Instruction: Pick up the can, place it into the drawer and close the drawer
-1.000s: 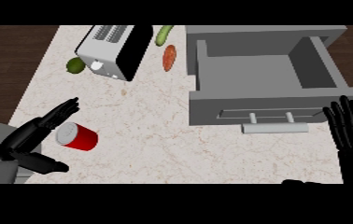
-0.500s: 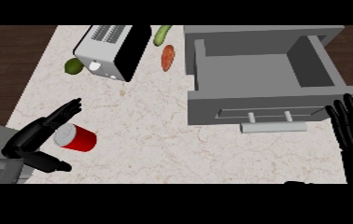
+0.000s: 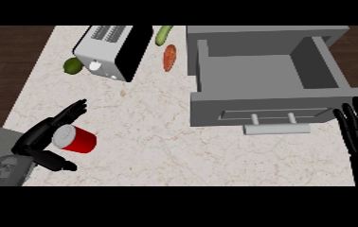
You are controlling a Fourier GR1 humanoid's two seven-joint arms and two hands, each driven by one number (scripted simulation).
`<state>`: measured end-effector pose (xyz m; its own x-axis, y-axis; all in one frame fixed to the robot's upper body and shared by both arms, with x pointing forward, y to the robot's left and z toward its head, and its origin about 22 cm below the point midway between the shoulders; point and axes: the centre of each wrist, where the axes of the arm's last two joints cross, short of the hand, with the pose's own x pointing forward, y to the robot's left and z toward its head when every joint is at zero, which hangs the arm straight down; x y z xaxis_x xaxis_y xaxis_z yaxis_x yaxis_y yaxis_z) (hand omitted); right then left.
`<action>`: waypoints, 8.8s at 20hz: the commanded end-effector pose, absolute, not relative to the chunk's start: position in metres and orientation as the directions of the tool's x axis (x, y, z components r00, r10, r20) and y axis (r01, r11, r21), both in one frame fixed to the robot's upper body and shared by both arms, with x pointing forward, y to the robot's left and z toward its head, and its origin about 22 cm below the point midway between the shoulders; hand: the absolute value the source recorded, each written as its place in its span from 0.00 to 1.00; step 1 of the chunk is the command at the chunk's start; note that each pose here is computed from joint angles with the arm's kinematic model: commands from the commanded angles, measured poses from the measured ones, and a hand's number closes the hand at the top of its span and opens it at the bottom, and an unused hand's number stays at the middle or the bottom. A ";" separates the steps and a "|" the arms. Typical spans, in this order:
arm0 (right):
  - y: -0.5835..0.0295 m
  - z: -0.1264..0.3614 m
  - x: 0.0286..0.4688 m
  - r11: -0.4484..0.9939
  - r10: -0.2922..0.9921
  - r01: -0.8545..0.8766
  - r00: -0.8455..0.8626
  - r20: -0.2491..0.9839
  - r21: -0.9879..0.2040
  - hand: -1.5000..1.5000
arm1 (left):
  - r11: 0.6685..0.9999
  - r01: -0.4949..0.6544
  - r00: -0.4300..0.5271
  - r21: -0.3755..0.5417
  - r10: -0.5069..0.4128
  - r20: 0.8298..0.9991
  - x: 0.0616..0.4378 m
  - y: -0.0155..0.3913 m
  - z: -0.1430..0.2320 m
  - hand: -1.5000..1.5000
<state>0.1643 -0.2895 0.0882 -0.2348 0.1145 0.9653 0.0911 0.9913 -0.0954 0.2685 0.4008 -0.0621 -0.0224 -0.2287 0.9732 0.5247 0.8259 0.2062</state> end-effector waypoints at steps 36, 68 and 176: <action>-0.302 0.094 0.147 0.985 0.108 0.157 -0.247 0.963 -0.071 0.00 | 0.931 0.362 -0.013 -0.043 0.051 0.999 0.292 0.339 -0.094 1.00; -0.300 0.093 0.132 0.987 0.107 0.142 -0.245 0.964 -0.073 0.00 | 0.993 0.098 -0.212 0.060 -0.038 0.977 0.365 0.107 0.161 1.00; -0.231 0.087 0.252 0.326 0.925 0.187 -0.266 0.272 -0.927 0.00 | 0.981 -0.127 -0.247 0.144 -0.172 0.954 0.422 -0.014 0.203 0.00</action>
